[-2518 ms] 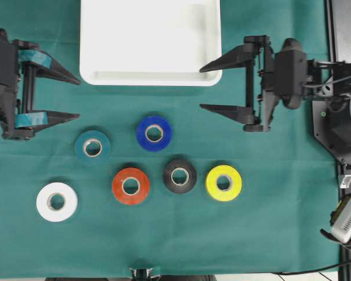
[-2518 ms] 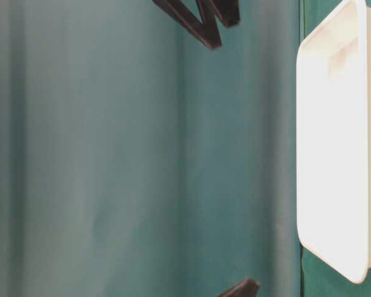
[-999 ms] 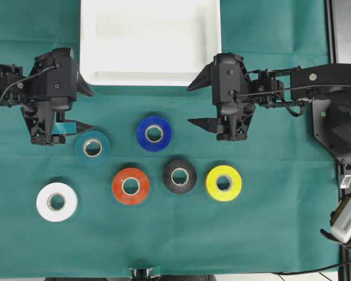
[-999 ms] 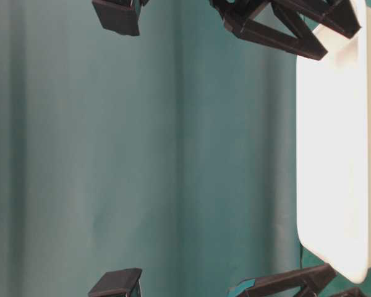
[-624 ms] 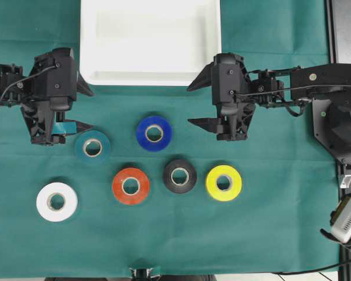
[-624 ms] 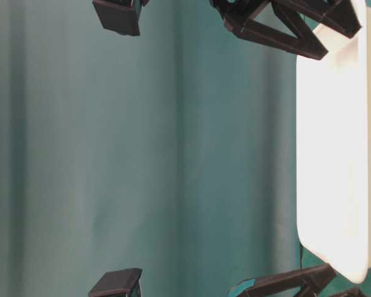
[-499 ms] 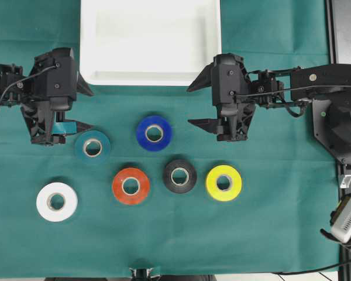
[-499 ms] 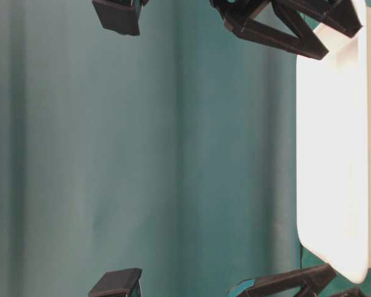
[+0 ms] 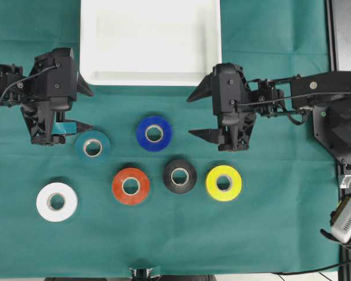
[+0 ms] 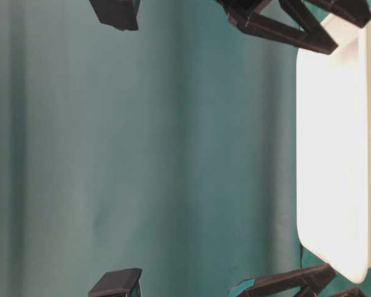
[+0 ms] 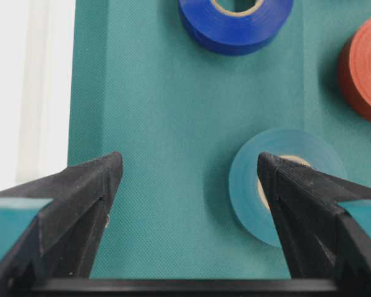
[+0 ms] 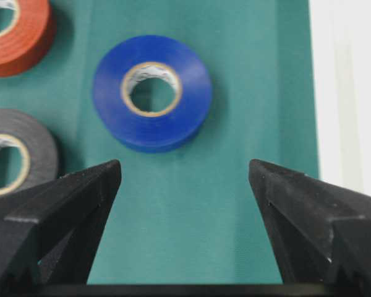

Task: Put the tape alternately from left to right into the white case.
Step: 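Lower the right gripper over the black tape roll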

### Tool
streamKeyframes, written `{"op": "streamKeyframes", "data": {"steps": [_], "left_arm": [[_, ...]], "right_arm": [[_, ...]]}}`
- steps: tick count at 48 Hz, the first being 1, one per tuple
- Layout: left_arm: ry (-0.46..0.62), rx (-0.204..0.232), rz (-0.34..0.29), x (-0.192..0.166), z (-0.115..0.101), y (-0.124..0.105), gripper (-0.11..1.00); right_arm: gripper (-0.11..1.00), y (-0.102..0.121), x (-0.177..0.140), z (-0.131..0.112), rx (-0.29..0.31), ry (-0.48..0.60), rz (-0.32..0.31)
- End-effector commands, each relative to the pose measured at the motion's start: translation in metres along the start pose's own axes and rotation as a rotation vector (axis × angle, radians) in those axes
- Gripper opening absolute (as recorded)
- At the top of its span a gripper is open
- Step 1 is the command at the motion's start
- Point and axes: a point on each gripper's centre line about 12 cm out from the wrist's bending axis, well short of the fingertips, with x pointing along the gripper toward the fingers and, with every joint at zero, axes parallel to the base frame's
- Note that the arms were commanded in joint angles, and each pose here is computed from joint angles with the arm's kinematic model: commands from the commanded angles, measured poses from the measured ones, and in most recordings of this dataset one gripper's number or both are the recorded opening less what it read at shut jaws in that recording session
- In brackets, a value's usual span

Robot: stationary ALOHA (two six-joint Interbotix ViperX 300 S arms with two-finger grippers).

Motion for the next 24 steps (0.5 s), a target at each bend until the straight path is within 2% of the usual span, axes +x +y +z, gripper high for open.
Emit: {"op": "streamKeyframes", "data": {"steps": [1,24], "left_arm": [[-0.031,0.001,-0.002,-0.003,0.009,-0.001,0.93],[-0.031,0.0,-0.002,-0.003,0.009,-0.001,0.93]], "right_arm": [[0.85,0.009,-0.002,0.008,-0.004,-0.029,0.023],[0.85,0.044,-0.002,-0.001,-0.014,-0.011,0.109]]}}
